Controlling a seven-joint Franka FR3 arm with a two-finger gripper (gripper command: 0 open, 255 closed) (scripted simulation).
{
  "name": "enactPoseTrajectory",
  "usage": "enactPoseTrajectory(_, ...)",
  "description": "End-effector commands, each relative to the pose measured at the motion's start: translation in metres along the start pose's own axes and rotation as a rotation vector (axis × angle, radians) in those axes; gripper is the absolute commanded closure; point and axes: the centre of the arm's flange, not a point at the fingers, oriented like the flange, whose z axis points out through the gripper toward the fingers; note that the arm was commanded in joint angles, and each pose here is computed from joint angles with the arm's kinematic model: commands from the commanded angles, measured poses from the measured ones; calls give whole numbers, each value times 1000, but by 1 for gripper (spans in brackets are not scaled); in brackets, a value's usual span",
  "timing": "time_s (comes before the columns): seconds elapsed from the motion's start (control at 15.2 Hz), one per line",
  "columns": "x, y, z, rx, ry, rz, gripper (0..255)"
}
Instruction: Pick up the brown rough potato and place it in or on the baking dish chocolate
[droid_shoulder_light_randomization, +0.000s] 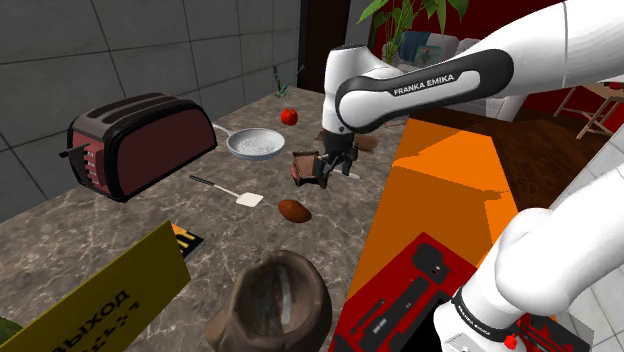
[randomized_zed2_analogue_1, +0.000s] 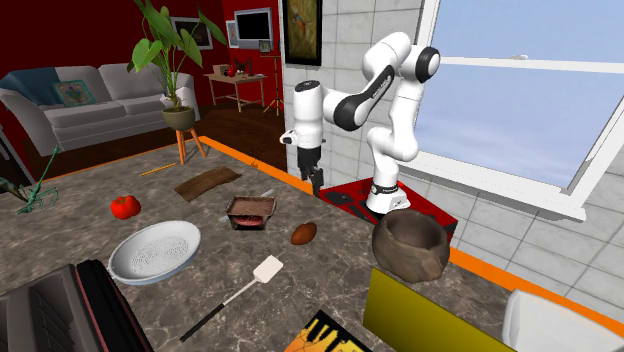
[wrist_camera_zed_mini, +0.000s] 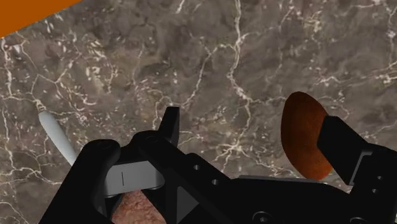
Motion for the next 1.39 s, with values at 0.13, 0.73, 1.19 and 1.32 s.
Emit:
enactPoseTrajectory(0.13, 25, -34, 30, 13, -12, -42, 0)
enactPoseTrajectory(0.73, 60, -89, 90, 30, -30, -104, 0)
enactPoseTrajectory(1.19, 59, -89, 114, 30, -30, -104, 0)
enactPoseTrajectory(1.32, 59, -89, 114, 30, -30, -104, 0)
